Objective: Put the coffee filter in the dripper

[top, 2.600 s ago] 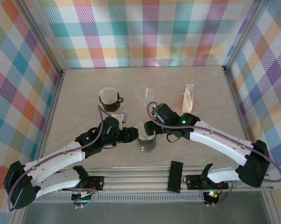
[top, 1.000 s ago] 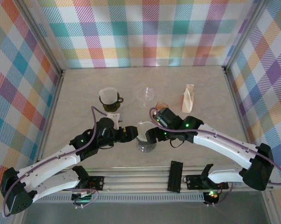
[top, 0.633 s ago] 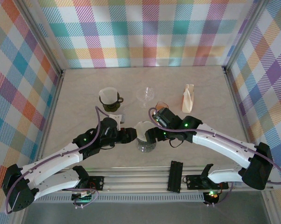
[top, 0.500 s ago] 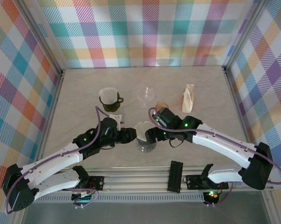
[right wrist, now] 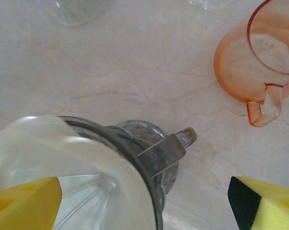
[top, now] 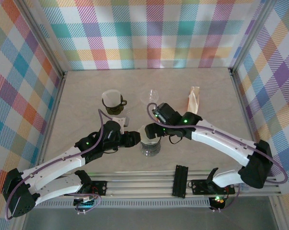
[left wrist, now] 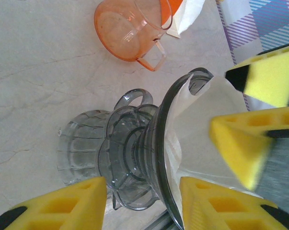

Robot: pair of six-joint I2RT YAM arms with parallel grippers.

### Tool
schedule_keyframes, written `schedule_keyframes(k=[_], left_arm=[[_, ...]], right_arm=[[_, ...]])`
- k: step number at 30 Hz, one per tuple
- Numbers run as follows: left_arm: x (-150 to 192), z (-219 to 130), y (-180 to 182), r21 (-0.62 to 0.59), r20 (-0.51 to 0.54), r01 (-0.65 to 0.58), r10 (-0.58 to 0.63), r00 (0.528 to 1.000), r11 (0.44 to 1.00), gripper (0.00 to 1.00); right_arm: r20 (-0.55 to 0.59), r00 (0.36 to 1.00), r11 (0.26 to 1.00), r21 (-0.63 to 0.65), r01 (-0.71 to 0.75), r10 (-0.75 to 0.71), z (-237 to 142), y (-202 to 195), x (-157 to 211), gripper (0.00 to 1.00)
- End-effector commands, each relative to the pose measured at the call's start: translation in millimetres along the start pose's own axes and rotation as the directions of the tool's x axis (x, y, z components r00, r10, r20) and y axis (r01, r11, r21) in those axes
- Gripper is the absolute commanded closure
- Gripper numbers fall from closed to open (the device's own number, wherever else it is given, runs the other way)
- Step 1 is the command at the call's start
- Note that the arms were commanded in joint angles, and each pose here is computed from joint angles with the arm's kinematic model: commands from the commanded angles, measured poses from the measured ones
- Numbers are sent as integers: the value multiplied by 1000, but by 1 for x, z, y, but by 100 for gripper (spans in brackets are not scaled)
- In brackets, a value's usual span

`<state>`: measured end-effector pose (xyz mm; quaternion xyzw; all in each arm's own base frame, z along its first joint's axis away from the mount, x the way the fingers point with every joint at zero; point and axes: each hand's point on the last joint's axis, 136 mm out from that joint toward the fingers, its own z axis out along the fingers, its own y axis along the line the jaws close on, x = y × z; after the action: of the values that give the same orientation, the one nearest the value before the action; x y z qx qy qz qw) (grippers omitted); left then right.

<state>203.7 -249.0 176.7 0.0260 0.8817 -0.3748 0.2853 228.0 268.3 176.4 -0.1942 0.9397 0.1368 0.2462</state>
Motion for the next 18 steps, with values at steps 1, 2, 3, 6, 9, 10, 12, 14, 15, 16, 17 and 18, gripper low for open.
schedule_keyframes(k=[1,2,3,6,9,10,12,14,15,16,17,18], left_arm=[[-2,-2,1,3,7,-12,12,1000,1000,56],[-2,-2,1,3,8,-11,11,1000,1000,56],[-2,-2,1,3,7,-11,11,1000,1000,56],[-2,-2,0,4,8,-13,13,1000,1000,56],[-2,-1,1,2,8,-13,13,1000,1000,56],[-2,-1,1,3,7,-13,13,1000,1000,56],[-2,0,1,2,7,-11,11,1000,1000,56],[-2,0,0,6,5,-11,11,1000,1000,56],[-3,0,0,4,6,-11,11,1000,1000,56],[-3,0,0,4,6,-10,10,1000,1000,56],[-2,0,-1,7,5,-11,11,1000,1000,56],[-3,0,-1,7,7,-10,10,1000,1000,56]], right_arm=[[-52,998,998,42,47,-45,11,-7,7,10],[-71,996,997,52,51,-48,15,-9,10,10],[-85,995,997,59,58,-53,18,-10,12,10],[-113,992,996,63,65,-58,26,-11,17,10],[-131,989,995,72,72,-62,32,-12,19,9],[-136,989,995,75,73,-62,33,-12,20,9],[-146,987,994,80,73,-61,36,-14,22,9],[-154,986,994,82,77,-64,39,-14,24,9],[-160,985,993,85,78,-64,41,-15,25,9],[-165,984,993,88,80,-64,43,-15,27,10],[-168,984,993,92,79,-62,44,-16,28,9],[-172,983,992,95,78,-60,46,-17,29,9]])
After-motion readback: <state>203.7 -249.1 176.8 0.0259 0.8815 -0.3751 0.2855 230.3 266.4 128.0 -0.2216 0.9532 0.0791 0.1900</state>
